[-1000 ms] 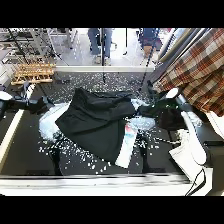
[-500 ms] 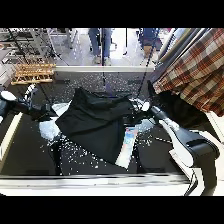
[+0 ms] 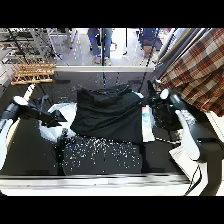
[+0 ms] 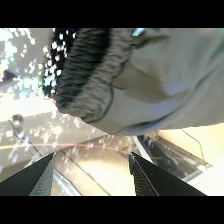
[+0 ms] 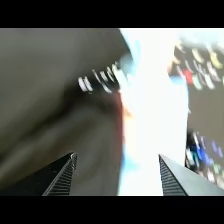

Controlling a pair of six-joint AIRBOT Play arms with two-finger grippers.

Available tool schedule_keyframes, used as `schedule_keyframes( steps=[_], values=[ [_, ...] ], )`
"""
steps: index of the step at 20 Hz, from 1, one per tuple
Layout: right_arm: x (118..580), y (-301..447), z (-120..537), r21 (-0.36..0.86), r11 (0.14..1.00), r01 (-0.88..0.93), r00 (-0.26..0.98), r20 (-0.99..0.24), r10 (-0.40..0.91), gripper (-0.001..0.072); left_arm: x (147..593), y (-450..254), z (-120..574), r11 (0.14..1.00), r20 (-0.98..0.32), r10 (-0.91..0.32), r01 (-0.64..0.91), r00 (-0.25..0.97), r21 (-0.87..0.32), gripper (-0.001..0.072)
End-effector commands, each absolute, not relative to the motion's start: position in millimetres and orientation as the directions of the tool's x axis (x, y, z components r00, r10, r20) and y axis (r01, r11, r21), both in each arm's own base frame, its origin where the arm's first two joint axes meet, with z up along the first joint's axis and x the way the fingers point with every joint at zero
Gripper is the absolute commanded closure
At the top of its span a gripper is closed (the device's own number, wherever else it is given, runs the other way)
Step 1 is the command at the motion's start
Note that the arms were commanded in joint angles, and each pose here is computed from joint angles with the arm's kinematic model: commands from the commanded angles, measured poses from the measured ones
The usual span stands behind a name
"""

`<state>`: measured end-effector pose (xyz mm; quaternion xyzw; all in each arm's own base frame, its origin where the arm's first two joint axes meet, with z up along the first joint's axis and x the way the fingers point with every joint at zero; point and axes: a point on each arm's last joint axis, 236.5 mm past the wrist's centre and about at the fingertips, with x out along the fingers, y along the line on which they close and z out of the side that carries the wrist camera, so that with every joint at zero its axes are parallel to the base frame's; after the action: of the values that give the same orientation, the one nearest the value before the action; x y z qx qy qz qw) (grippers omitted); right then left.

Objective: Fold the clothes and pants, and hang the long-sleeved shirts on hangers.

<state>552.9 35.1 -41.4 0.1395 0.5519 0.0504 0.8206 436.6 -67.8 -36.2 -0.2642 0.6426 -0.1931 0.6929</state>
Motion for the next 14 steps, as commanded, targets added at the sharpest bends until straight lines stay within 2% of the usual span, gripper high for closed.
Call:
schedule_keyframes(
  steps=[1, 5, 8, 10, 14],
  values=[
    [468.2, 32.0, -42.1, 0.462, 0.883, 0.083, 0.095, -0.886, 0.454, 0.0151, 430.2, -76.1, -56.0, 0.769, -0.78, -0.618, -0.13, 0.099, -0.626, 0.0236],
    [377.2, 40.8, -52.3, 0.558, 0.806, 0.2, 0.032, -0.825, 0.564, 0.0145, 428.2, -96.5, -57.6, 0.726, -0.742, -0.663, -0.154, 0.103, -0.67, 0.0236],
    [328.1, 50.1, -69.2, 0.635, 0.709, 0.306, 0.05, -0.754, 0.654, 0.0129, 438.9, -109.5, -63.0, 0.729, -0.749, -0.647, -0.172, 0.144, -0.663, 0.0236],
    [318.5, 52.1, -76.6, 0.673, 0.661, 0.332, 0.083, -0.718, 0.691, 0.0128, 444.7, -118.5, -64.9, 0.737, -0.754, -0.636, -0.163, 0.164, -0.656, 0.0236],
    [330.0, 49.0, -82.2, 0.675, 0.663, 0.322, 0.138, -0.727, 0.673, 0.0124, 453.0, -132.6, -68.0, 0.744, -0.76, -0.62, -0.164, 0.193, -0.648, 0.0236]
  ],
)
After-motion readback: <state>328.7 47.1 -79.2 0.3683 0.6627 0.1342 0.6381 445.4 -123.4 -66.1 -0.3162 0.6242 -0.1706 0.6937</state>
